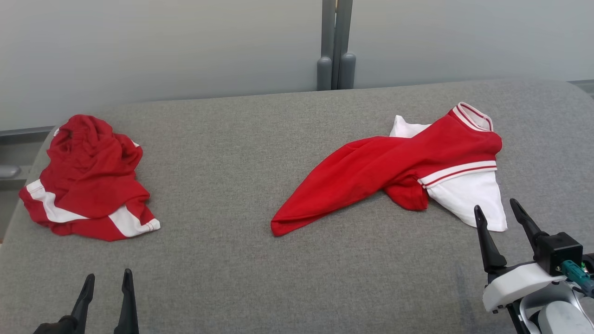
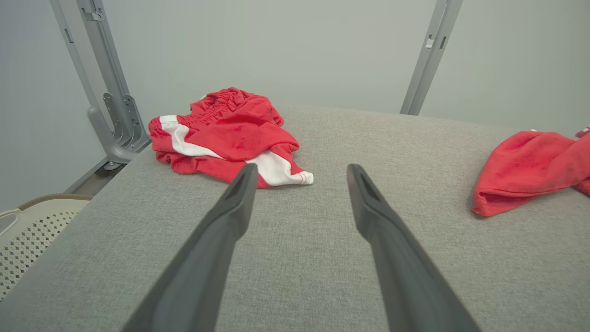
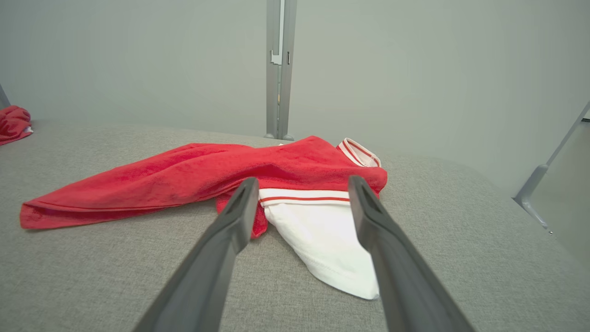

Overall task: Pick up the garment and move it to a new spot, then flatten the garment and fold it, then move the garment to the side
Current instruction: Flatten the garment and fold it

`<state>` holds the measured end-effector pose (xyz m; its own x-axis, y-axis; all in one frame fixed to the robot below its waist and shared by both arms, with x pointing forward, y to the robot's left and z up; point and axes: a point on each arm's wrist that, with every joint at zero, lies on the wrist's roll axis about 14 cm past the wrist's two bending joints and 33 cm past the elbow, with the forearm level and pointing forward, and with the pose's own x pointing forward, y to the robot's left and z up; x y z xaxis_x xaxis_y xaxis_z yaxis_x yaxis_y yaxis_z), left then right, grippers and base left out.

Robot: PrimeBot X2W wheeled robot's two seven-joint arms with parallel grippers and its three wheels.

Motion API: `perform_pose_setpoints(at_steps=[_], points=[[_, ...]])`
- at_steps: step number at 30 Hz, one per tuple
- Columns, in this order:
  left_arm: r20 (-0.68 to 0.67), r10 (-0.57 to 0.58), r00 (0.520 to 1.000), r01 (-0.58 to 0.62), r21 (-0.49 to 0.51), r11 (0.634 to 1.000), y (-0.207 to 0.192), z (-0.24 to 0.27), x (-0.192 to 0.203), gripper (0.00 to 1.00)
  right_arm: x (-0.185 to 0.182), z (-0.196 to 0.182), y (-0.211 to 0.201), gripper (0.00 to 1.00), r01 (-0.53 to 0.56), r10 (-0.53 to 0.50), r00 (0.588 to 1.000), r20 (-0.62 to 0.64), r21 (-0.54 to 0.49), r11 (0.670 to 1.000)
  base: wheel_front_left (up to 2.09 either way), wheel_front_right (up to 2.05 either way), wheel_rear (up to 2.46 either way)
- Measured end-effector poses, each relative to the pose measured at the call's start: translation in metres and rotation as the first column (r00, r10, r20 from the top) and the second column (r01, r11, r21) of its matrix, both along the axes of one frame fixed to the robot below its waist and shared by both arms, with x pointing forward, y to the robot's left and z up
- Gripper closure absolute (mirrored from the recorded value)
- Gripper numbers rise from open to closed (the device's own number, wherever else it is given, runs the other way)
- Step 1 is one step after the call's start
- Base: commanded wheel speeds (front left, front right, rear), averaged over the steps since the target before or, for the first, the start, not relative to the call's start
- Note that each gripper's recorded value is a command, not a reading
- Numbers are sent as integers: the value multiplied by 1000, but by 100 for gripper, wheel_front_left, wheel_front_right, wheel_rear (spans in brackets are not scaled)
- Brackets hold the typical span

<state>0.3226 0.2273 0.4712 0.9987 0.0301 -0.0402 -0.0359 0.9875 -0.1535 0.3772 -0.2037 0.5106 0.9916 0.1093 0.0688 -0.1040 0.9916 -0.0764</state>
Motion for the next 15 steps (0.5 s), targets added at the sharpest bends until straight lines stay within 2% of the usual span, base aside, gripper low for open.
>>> perform_pose_setpoints(at_steps=[10,15], points=[[6,-5,1000,5,4,1000,-2,0,0,0,-2,-3,2,0,-5,5,1000,-9,10,1000,0,0,0],[-38,-36,999,35,-26,999,-14,-14,0,0,-2,-12,-8,0,24,-23,999,-41,22,999,0,0,0]])
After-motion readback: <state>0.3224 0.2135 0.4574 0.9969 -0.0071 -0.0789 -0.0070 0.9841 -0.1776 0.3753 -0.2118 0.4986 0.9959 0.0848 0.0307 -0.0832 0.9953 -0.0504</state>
